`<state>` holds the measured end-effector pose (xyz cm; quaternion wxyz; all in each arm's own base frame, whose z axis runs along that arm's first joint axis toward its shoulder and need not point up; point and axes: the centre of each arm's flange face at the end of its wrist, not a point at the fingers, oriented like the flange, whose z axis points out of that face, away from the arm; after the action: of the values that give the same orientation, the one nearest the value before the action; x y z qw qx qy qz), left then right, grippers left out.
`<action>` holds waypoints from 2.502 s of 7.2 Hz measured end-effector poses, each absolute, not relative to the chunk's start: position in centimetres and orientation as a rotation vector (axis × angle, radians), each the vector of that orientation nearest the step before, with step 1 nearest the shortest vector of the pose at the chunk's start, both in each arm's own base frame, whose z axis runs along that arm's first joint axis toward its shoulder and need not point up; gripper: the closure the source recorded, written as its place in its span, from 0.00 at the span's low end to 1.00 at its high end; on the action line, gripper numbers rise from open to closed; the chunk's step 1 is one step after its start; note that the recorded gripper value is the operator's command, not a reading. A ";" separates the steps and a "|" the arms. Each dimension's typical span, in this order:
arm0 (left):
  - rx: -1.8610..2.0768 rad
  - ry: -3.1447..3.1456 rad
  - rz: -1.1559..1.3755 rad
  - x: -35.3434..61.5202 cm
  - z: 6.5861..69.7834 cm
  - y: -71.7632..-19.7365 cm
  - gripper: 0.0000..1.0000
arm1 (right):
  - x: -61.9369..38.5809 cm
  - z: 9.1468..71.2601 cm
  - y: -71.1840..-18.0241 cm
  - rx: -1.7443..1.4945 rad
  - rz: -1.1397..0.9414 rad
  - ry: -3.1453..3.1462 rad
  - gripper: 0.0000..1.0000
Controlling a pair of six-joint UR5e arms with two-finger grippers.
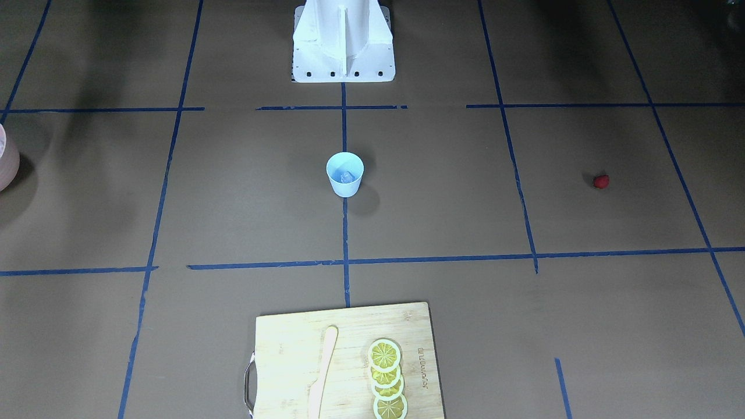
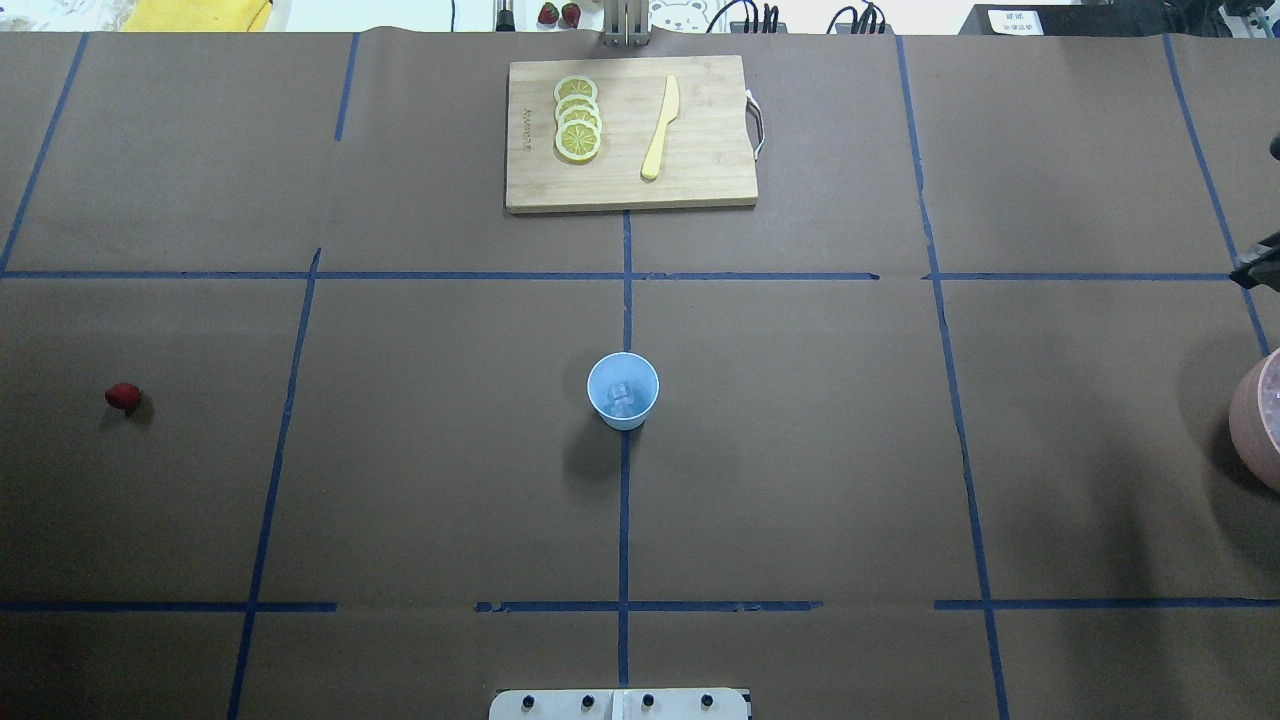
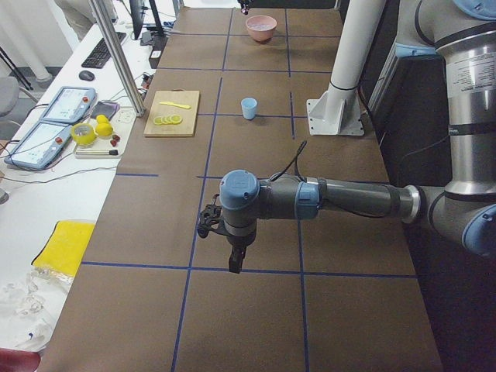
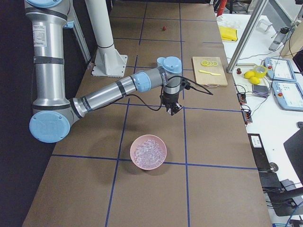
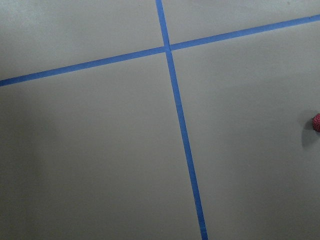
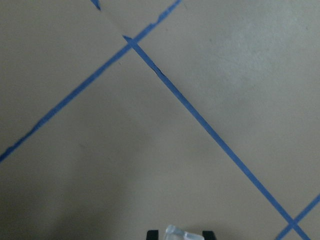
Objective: Put ice and strawberries in cup
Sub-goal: 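Carry the ice cube with the right gripper over the cup, then open the right gripper to drop the ice cube into the cup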
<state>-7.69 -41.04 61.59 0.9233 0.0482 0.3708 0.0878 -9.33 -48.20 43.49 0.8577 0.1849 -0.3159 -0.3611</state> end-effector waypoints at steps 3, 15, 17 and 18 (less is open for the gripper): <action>0.103 0.760 0.182 -7.7 61.4 -41.3 0.00 | -19.9 36.1 -48.8 0.323 -0.619 -0.752 1.00; 0.100 0.760 0.181 -7.7 61.5 -41.4 0.00 | -58.2 11.3 -41.0 0.160 -0.062 -0.715 0.36; 0.099 0.760 0.180 -7.7 61.6 -41.4 0.00 | -58.8 11.9 -40.8 0.161 -0.062 -0.698 0.01; 0.100 0.760 0.181 -7.7 61.5 -41.4 0.00 | -58.9 12.0 -40.8 0.162 -0.061 -0.695 0.01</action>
<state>-7.71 -41.38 61.54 0.9234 0.0487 0.3704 0.0880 -58.87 -40.82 12.03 0.9365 0.0795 -0.3402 -0.0298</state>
